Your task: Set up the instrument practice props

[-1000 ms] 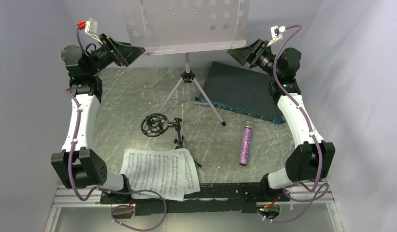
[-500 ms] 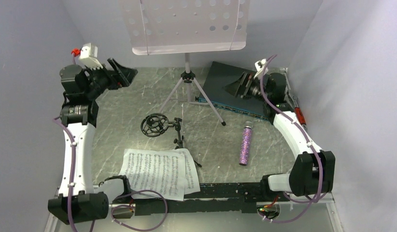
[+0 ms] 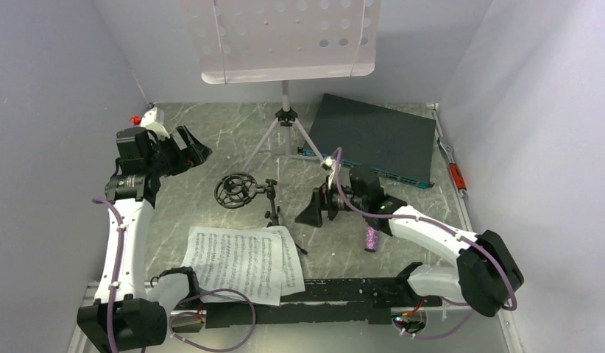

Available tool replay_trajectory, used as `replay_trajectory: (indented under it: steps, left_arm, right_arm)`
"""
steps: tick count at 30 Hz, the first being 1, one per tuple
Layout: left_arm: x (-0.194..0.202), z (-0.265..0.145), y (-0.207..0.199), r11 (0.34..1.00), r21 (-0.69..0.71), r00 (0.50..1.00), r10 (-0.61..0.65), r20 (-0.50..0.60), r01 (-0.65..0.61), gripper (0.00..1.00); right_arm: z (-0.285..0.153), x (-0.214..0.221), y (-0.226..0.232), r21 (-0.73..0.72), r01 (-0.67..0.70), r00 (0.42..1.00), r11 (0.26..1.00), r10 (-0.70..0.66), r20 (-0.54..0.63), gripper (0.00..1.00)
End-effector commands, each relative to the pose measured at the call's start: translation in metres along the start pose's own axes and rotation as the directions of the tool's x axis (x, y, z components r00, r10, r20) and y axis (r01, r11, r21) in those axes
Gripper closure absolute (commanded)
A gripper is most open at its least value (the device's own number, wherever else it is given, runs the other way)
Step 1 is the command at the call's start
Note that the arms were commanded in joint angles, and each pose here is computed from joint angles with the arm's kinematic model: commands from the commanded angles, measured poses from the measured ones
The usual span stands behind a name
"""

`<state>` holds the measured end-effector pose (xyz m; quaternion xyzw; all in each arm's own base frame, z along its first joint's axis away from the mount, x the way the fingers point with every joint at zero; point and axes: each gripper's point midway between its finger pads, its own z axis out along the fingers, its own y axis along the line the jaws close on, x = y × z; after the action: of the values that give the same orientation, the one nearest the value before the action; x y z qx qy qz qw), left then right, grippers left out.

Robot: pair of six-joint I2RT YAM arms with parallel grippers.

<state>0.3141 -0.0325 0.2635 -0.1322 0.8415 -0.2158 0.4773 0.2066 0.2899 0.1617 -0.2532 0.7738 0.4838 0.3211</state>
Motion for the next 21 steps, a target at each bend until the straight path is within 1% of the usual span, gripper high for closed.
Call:
replay_trajectory:
  steps: [1,6,11,15,19,21]
  left_arm:
    - [-0.014,-0.007,-0.009,0.999,0.022,0.998,0.023,0.055,-0.024,0.06]
    - [-0.017,-0.006,-0.014,0.999,0.044,0.998,0.029,0.055,-0.032,0.06]
    - [-0.012,-0.004,-0.015,0.998,0.064,0.999,0.026,0.038,-0.029,0.06]
    - [-0.010,-0.004,-0.015,0.997,0.067,0.999,0.028,0.030,-0.030,0.06]
    - [-0.010,-0.005,-0.015,0.997,0.070,0.999,0.036,0.030,-0.038,0.06]
    - [-0.010,-0.004,-0.016,0.997,0.074,0.999,0.037,0.028,-0.039,0.06]
  right_arm:
    - [0.012,0.005,0.024,-0.111,0.138,0.990,0.984,-0.134,0.042,0.10]
    - [0.031,0.032,0.031,-0.175,0.162,0.985,0.971,-0.168,-0.023,0.15]
    - [0.050,0.042,0.036,-0.221,0.150,0.985,0.964,-0.165,-0.052,0.23]
    - [0.061,0.043,0.036,-0.228,0.145,0.984,0.963,-0.164,-0.065,0.37]
    - [0.062,0.038,0.040,-0.238,0.152,0.985,0.959,-0.168,-0.047,0.50]
    - [0.061,0.037,0.041,-0.237,0.154,0.985,0.959,-0.169,-0.046,0.60]
